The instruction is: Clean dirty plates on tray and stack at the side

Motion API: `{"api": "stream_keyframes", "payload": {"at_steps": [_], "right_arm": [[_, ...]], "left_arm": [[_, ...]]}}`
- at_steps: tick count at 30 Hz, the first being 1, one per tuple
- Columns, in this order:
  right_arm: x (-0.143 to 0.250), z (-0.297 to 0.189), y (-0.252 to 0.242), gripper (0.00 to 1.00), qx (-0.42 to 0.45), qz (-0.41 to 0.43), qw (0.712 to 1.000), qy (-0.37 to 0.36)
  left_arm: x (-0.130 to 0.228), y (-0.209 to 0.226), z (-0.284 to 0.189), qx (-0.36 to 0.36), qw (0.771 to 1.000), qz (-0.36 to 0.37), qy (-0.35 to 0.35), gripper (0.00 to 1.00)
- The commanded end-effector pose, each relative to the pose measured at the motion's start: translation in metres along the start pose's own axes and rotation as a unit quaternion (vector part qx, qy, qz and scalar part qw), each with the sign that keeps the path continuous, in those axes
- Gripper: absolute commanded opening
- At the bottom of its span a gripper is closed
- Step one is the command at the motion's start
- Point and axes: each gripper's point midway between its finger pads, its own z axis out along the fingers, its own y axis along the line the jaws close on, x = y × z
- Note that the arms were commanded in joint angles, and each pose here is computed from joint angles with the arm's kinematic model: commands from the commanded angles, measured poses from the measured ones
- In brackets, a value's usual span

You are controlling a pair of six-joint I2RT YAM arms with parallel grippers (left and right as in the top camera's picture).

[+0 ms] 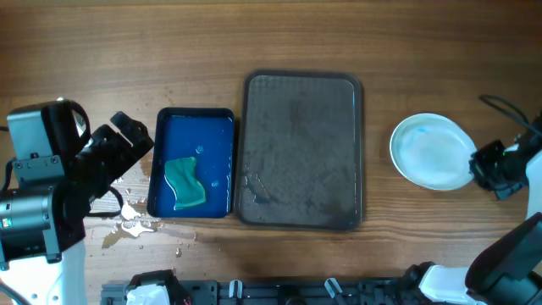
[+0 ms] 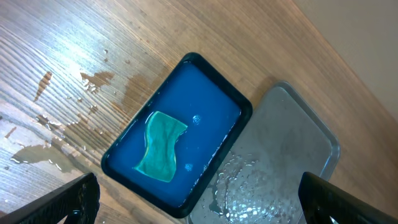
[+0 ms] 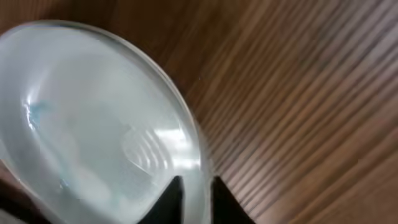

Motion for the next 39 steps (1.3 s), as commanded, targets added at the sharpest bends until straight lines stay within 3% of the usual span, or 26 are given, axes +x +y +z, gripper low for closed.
{"api": "stream_keyframes", "payload": {"at_steps": [1,3,6,9,10,11,13,16,20,21,24,25,29,32,34,37,39], "right_arm": [[0.013,0.002,0.02,0.36,-0.05,-0.055,0.997,0.02],[0.024,-0.008,0.04,0.44,-0.089,-0.083,0.992,0.024],[0.055,-0.065,0.105,0.55,-0.236,-0.173,0.956,0.002],[0.121,-0.151,0.157,0.61,-0.361,-0.33,0.87,-0.059],[0.148,-0.176,0.164,0.75,-0.387,-0.377,0.838,-0.081],[0.165,-0.19,0.166,1.0,-0.403,-0.402,0.817,-0.093],[0.199,-0.221,0.162,1.0,-0.44,-0.433,0.779,-0.108],[0.215,-0.242,0.15,1.0,-0.473,-0.33,0.814,-0.063],[0.212,-0.222,0.133,1.0,-0.425,-0.307,0.85,-0.057],[0.209,-0.228,0.138,1.0,-0.436,-0.314,0.84,-0.073],[0.194,-0.242,0.154,1.0,-0.46,-0.404,0.766,-0.198],[0.187,-0.237,0.152,1.0,-0.452,-0.406,0.759,-0.233],[0.172,-0.191,0.11,1.0,-0.41,-0.355,0.777,-0.32],[0.171,-0.177,0.099,1.0,-0.418,-0.368,0.728,-0.399],[0.172,-0.153,0.091,1.0,-0.414,-0.372,0.72,-0.415],[0.161,-0.122,0.092,1.0,-0.395,-0.358,0.735,-0.418],[0.156,-0.108,0.099,1.0,-0.404,-0.355,0.725,-0.43]], "left_arm": [[-0.003,-0.001,-0.003,0.002,1.0,0.003,-0.006,1.0],[-0.003,-0.001,-0.002,0.002,1.0,0.003,-0.006,1.0],[-0.003,-0.001,-0.003,0.002,1.0,0.003,-0.006,1.0],[-0.003,-0.001,-0.003,0.002,1.0,0.003,-0.006,1.0],[-0.003,-0.001,-0.003,0.002,1.0,0.003,-0.006,1.0],[-0.003,-0.001,-0.003,0.002,1.0,0.003,-0.006,1.0],[-0.003,-0.001,-0.003,0.002,1.0,0.003,-0.006,1.0],[-0.003,-0.001,-0.003,0.002,1.0,0.003,-0.006,1.0],[-0.003,-0.001,-0.003,0.002,1.0,0.003,-0.006,1.0],[-0.003,-0.001,-0.003,0.002,1.0,0.003,-0.006,1.0],[-0.003,-0.001,-0.003,0.002,1.0,0.003,-0.006,1.0],[-0.003,-0.001,-0.003,0.002,1.0,0.003,-0.006,1.0],[-0.003,-0.001,-0.003,0.002,1.0,0.003,-0.006,1.0],[-0.003,-0.001,-0.003,0.002,1.0,0.003,-0.006,1.0],[-0.003,-0.001,-0.003,0.002,1.0,0.003,-0.006,1.0],[-0.003,-0.001,-0.003,0.002,1.0,0.003,-0.006,1.0],[-0.003,-0.001,-0.003,0.002,1.0,0.003,-0.006,1.0]]}}
